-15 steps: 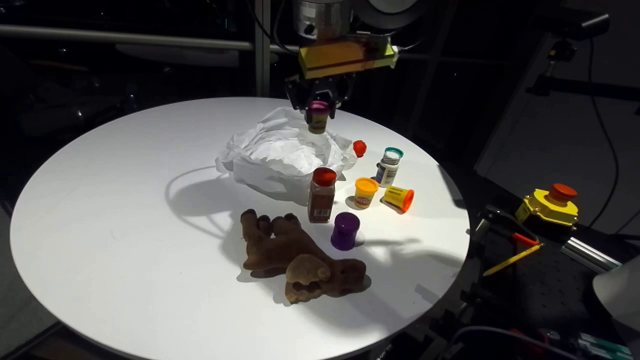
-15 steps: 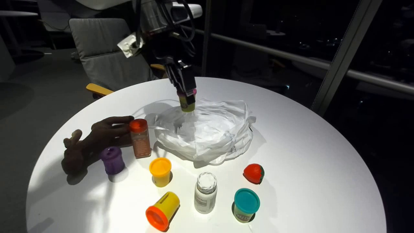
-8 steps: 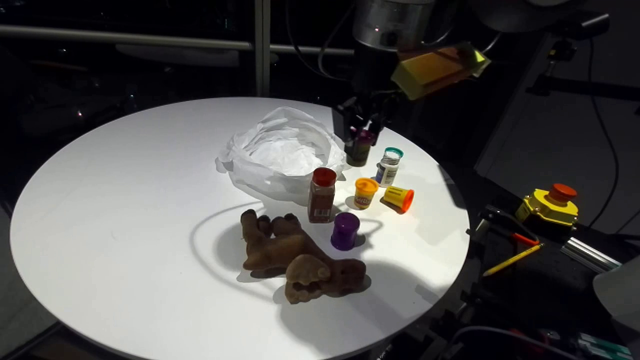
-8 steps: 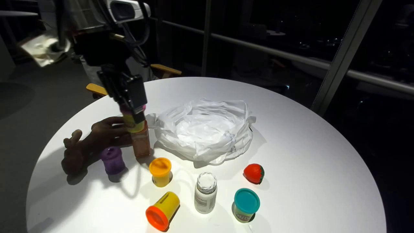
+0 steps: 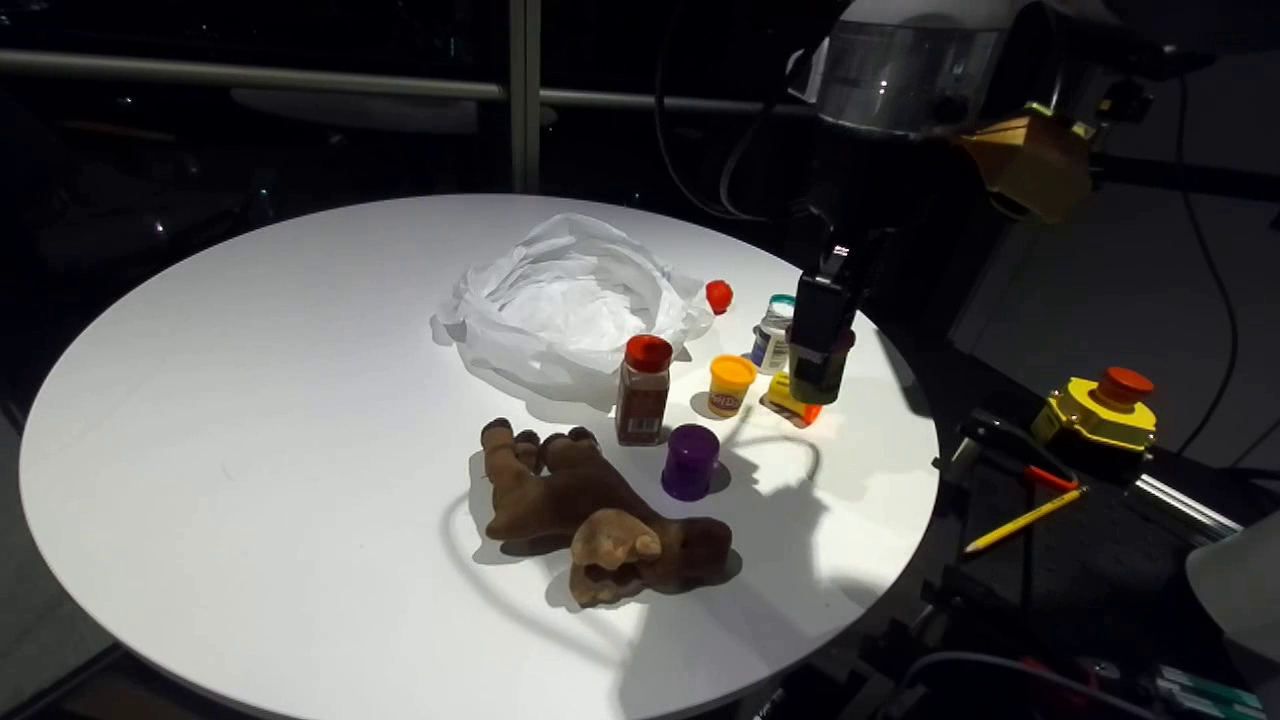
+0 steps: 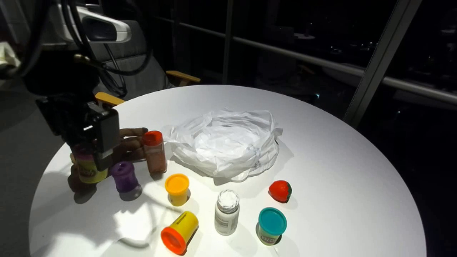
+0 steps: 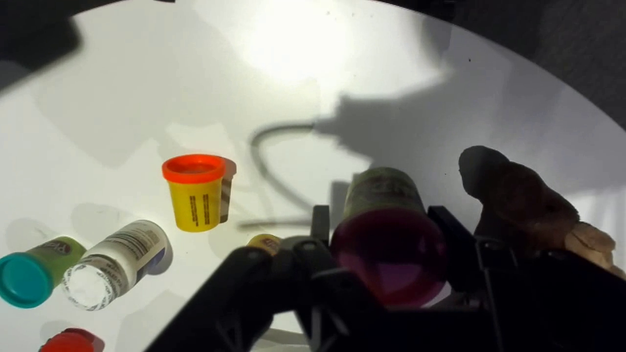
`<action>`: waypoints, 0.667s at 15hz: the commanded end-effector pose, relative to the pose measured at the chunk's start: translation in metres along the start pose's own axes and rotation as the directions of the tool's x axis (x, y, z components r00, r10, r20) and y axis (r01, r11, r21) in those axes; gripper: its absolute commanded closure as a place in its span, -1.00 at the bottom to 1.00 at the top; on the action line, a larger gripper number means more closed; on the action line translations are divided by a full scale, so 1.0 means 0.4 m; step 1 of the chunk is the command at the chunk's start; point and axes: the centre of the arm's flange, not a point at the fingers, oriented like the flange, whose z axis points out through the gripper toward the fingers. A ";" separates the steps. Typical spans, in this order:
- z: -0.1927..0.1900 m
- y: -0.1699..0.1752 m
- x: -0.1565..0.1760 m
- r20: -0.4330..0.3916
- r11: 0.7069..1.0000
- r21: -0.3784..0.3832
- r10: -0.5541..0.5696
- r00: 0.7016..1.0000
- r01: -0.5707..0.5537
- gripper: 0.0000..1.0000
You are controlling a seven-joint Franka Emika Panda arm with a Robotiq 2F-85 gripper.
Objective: Pick up the objects from the plastic bag and them on the table.
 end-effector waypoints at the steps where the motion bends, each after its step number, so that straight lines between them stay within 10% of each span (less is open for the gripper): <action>1: 0.078 -0.034 0.047 0.086 0.997 -0.019 -0.077 0.993 0.079 0.44; 10: 0.166 -0.062 0.078 0.053 0.969 -0.157 -0.182 0.982 0.189 0.44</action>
